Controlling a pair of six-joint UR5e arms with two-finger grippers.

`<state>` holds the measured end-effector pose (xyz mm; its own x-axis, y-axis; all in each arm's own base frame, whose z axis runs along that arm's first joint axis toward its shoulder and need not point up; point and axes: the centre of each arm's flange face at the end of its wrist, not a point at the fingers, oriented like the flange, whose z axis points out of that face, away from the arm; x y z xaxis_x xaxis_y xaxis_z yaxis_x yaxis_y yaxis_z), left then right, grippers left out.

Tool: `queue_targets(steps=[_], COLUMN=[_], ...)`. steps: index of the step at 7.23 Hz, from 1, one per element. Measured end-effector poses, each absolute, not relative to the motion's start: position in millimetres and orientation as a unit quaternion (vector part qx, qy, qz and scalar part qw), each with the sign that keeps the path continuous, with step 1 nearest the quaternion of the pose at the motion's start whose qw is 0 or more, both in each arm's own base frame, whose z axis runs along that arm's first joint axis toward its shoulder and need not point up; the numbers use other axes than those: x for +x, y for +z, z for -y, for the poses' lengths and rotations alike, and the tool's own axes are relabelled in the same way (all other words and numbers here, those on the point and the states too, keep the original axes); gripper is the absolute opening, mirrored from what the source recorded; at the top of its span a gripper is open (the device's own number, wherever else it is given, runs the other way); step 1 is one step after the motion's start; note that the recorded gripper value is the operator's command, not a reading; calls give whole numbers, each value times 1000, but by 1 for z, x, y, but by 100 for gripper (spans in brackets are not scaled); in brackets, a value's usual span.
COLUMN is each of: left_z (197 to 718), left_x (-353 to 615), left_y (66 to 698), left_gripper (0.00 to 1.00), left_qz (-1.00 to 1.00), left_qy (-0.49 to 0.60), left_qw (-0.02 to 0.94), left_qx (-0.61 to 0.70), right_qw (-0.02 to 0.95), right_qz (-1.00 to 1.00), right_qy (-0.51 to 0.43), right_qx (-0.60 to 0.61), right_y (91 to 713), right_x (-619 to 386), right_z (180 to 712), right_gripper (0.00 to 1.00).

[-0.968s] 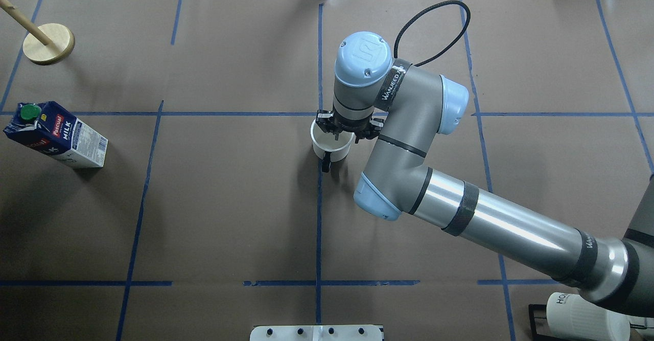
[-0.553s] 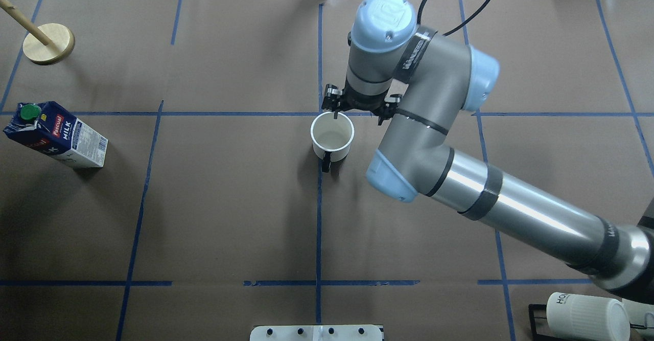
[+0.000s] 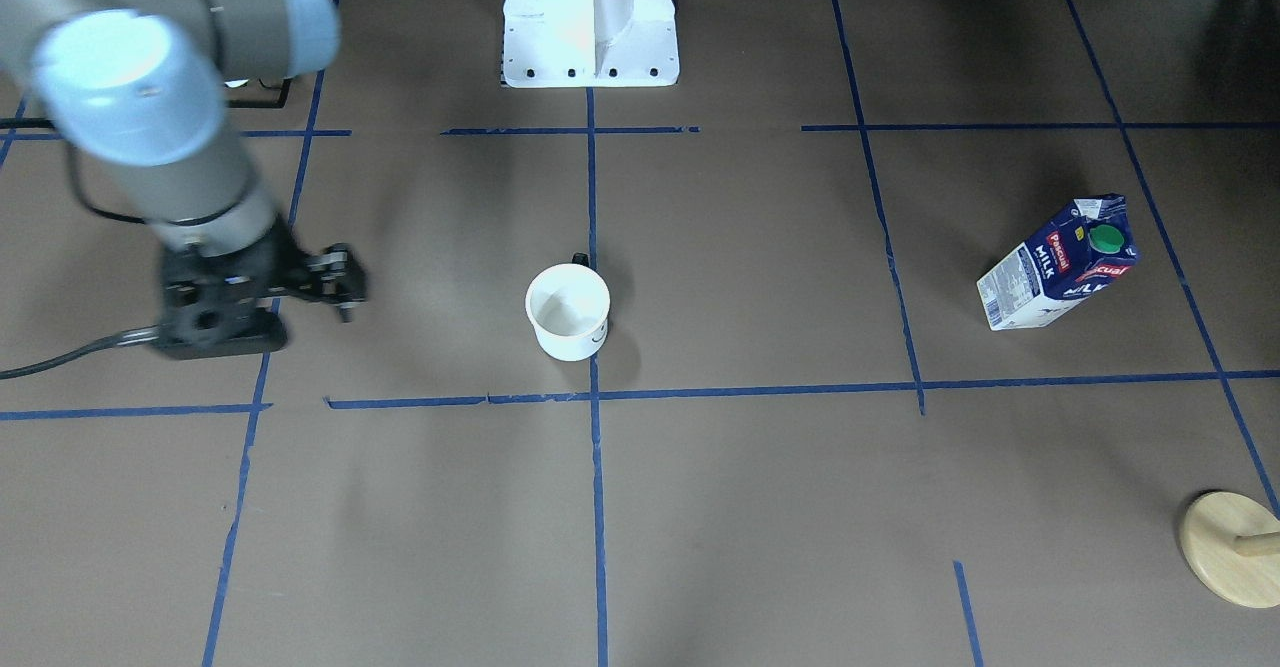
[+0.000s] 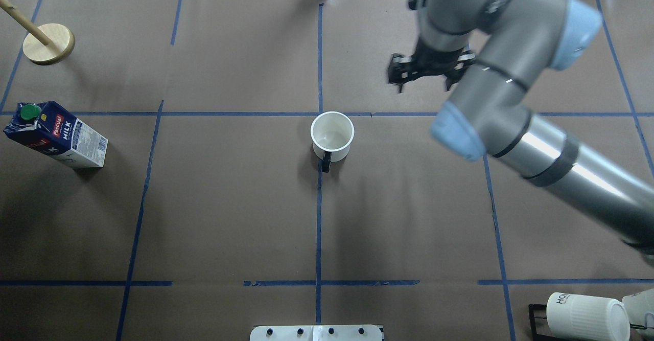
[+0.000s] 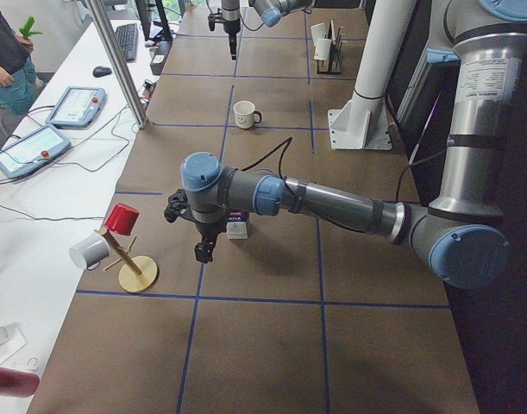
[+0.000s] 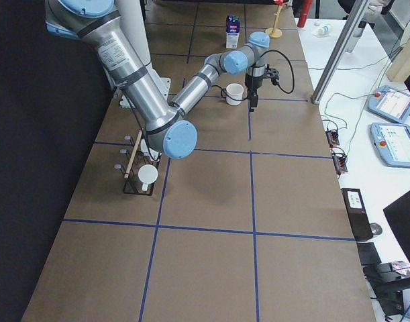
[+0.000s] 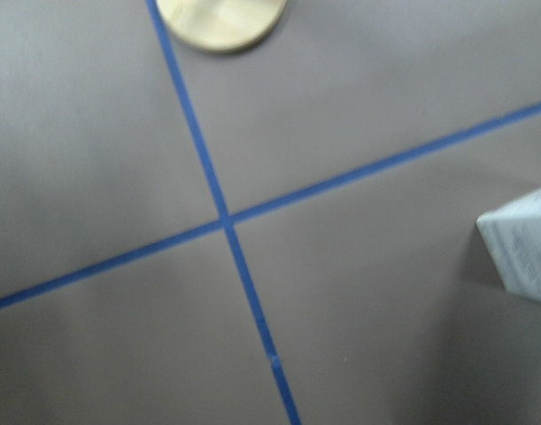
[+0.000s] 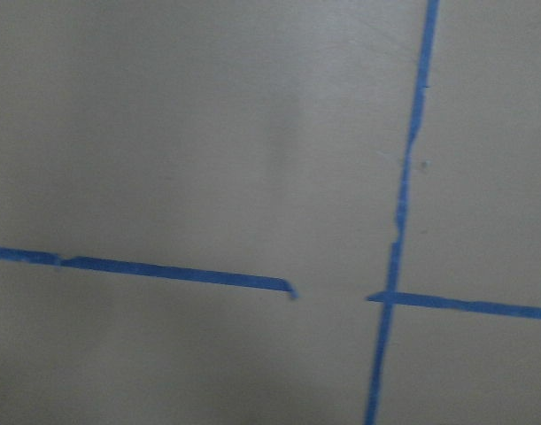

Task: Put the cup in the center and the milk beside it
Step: 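Release the mug and withdraw the right gripper away from it, then reach the left gripper down and grasp the milk carton's top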

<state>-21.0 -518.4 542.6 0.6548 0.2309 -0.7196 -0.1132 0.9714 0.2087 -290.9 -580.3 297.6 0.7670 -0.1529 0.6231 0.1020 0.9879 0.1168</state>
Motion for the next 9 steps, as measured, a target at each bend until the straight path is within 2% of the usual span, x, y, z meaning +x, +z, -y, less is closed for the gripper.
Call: queue_targets(steps=[3, 6, 8, 9], left_z=[520, 527, 528, 525], left_x=[-16, 27, 78, 99], left_y=[488, 445, 429, 427], left_gripper=[100, 100, 100, 100], left_qz=[-429, -439, -431, -422], left_qy=[51, 35, 10, 3], left_qw=[898, 895, 901, 906], left_qx=[87, 76, 46, 40], right_qw=[929, 922, 922, 922], right_qz=[342, 356, 356, 356], right_qy=[-135, -152, -147, -144], right_qx=[36, 34, 44, 52], right_y=[429, 541, 599, 608], right_x=[-122, 14, 53, 57], right_z=[569, 509, 456, 445], right_gripper=[100, 100, 100, 100])
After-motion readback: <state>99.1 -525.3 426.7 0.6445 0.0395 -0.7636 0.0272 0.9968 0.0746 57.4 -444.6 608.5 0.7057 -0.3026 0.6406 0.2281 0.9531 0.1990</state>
